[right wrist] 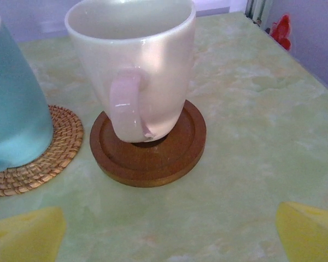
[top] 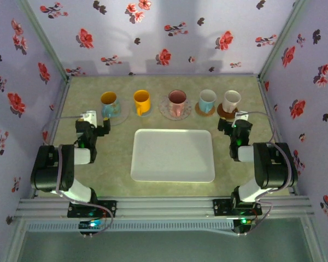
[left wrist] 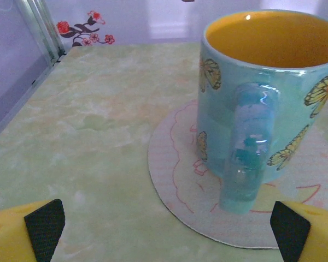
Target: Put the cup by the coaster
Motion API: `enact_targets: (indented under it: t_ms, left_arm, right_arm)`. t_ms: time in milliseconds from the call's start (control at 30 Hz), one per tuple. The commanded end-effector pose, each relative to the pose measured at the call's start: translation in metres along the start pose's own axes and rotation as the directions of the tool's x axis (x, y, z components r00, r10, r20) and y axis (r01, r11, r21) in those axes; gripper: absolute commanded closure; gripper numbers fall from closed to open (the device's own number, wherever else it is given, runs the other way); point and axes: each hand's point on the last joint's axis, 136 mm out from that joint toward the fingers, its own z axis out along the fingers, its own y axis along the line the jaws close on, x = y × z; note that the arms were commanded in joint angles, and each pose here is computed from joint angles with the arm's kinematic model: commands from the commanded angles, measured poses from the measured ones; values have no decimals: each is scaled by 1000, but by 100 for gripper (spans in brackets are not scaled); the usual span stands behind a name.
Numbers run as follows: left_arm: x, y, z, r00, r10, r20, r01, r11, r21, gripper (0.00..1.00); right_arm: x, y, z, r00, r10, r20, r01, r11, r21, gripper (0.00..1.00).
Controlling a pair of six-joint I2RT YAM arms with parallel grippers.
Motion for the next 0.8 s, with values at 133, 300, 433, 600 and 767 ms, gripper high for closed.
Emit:
enact_targets:
  t_ms: [133, 300, 433, 600, 767]
  left_arm:
    - [4, 3, 2, 1000, -18, -26, 18, 1000, -4, 0]
    - [4, 3, 2, 1000, -18, -25, 18, 1000, -4, 0]
    - [5, 2, 2, 1000, -15, -26, 15, 1000, -4, 0]
    - [4, 2, 2, 1000, -16, -25, 16, 1000, -3, 0]
    - [4, 2, 2, 1000, -16, -25, 16, 1000, -3, 0]
  right_arm:
    - [-3, -1, 2, 1000, 12, 1, -12, 1000, 0, 1]
    - [-4, 0, 2, 1000, 11, 4, -11, 1000, -1, 1]
    - [-4, 0, 2, 1000, 12, 4, -12, 1000, -3, 1]
    - [-4, 0, 2, 1000, 12, 4, -12, 1000, -2, 1]
    - [-4, 0, 2, 1000, 12, 3, -12, 1000, -3, 0]
